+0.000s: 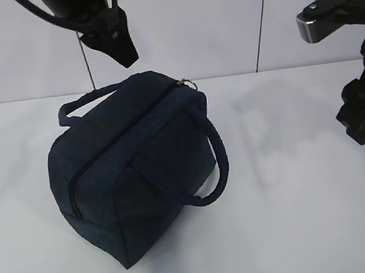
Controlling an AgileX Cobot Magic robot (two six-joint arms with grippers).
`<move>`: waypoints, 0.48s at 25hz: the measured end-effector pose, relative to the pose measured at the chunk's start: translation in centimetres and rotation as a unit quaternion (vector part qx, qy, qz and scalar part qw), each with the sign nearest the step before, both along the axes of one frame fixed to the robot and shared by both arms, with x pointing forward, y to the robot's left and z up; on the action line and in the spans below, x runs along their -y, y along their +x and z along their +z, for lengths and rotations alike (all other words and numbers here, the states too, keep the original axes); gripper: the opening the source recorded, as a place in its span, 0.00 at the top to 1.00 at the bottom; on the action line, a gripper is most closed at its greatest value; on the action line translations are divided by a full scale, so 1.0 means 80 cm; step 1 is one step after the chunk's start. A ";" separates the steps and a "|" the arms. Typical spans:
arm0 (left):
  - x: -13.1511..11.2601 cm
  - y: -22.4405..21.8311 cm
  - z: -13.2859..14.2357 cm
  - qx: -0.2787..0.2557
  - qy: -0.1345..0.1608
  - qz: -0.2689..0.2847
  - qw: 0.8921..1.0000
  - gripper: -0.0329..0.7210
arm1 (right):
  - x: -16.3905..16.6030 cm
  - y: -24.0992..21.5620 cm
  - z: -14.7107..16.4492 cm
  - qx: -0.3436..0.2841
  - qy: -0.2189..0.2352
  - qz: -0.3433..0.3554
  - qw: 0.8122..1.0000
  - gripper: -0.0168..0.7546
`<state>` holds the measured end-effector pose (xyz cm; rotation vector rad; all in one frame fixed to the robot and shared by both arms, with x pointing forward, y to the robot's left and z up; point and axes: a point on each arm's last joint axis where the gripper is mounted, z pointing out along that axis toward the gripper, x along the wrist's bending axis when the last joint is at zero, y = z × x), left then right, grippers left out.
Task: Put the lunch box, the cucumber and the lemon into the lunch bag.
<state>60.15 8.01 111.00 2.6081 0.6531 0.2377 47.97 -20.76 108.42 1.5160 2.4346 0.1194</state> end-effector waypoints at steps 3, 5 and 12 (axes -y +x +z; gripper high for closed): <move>0.005 -0.003 0.001 -0.017 -0.012 0.034 0.999 0.40 | 0.000 0.000 0.000 0.000 0.000 0.000 1.000 0.47; 0.016 -0.010 0.001 -0.030 -0.020 0.054 0.998 0.40 | 0.000 0.000 0.000 0.001 -0.001 0.000 1.000 0.47; 0.045 -0.032 -0.002 -0.044 -0.012 0.081 0.996 0.40 | 0.004 0.002 0.001 0.008 -0.017 0.002 1.000 0.47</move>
